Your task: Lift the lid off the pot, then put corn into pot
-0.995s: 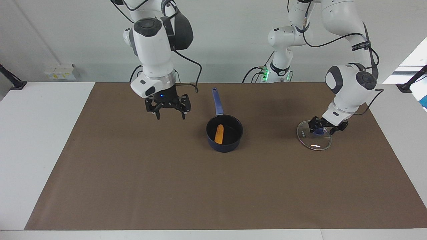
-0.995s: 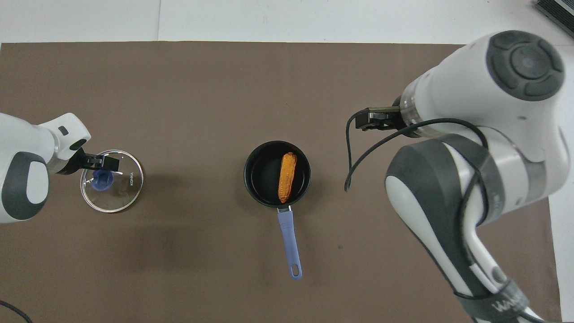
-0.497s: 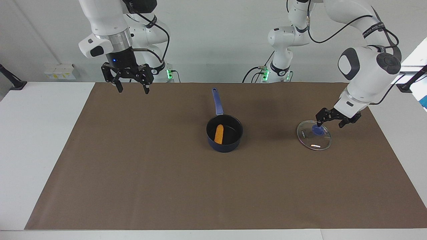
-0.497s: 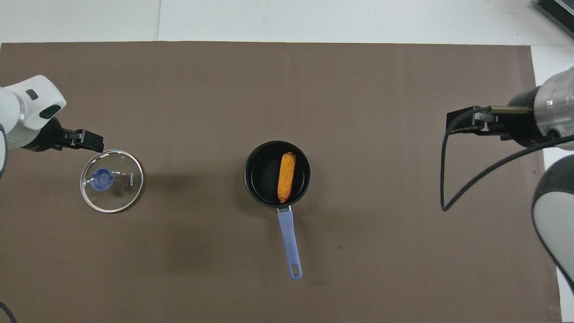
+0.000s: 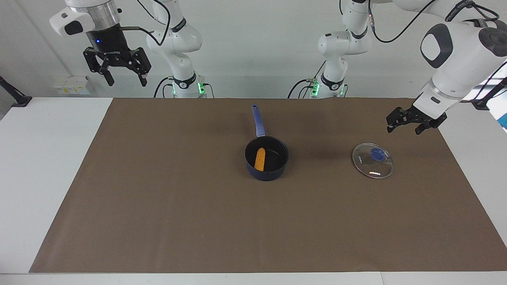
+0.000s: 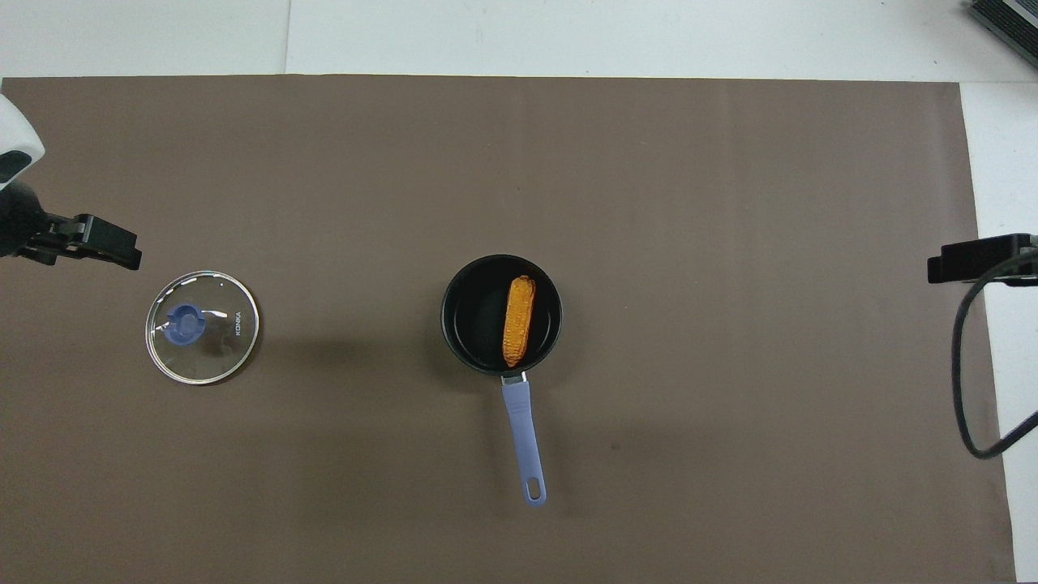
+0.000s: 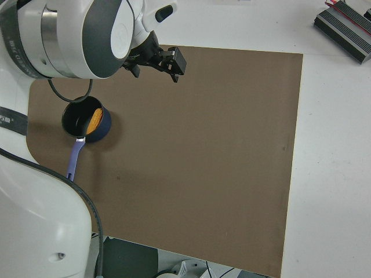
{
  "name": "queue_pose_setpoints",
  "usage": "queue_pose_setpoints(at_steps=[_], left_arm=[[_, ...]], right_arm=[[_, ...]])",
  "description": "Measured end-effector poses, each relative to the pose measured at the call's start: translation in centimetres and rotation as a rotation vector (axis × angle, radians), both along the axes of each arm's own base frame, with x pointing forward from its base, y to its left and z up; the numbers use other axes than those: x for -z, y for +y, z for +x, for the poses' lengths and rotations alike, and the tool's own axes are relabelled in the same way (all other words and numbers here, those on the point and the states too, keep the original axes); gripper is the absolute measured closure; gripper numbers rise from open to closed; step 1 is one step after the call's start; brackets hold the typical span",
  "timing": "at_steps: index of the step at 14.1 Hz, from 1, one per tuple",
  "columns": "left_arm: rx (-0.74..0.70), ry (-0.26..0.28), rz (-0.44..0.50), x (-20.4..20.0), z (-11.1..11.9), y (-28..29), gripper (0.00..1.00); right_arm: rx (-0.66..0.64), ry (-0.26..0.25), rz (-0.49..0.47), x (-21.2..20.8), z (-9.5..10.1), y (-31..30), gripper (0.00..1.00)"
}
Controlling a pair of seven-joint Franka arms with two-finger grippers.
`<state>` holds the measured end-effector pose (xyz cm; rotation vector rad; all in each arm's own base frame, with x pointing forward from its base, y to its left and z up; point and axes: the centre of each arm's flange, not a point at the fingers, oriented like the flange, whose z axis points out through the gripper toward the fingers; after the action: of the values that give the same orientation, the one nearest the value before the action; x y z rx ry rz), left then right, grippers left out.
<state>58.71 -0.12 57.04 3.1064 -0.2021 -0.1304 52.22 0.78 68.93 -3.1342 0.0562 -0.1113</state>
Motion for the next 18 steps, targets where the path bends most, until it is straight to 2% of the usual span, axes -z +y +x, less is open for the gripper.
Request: queue_pose_setpoints(at_steps=[2,4,9,15,18], left_arm=[[0.002,0.024,0.0,-1.4,-0.5,0.0,0.0],[0.003,0.039,0.0,-2.8,-1.0,0.0,0.0],[0.011,0.007,0.0,-5.9,-1.9,-0.4,0.0],[-0.009,0.004,0.002,-6.2,-2.1,0.6,0.0],[-0.01,0.004,0.002,-6.2,-2.1,0.7,0.0]], right_arm=[[-0.002,0.039,-0.001,1.8,0.2,0.0,0.0],[-0.002,0.053,-0.001,2.5,0.3,0.0,0.0],[0.012,0.055,-0.001,2.6,0.4,-0.7,0.0],[0.019,0.052,-0.003,2.7,0.5,-1.1,0.0],[0.017,0.045,-0.041,2.5,0.5,-1.4,0.0]])
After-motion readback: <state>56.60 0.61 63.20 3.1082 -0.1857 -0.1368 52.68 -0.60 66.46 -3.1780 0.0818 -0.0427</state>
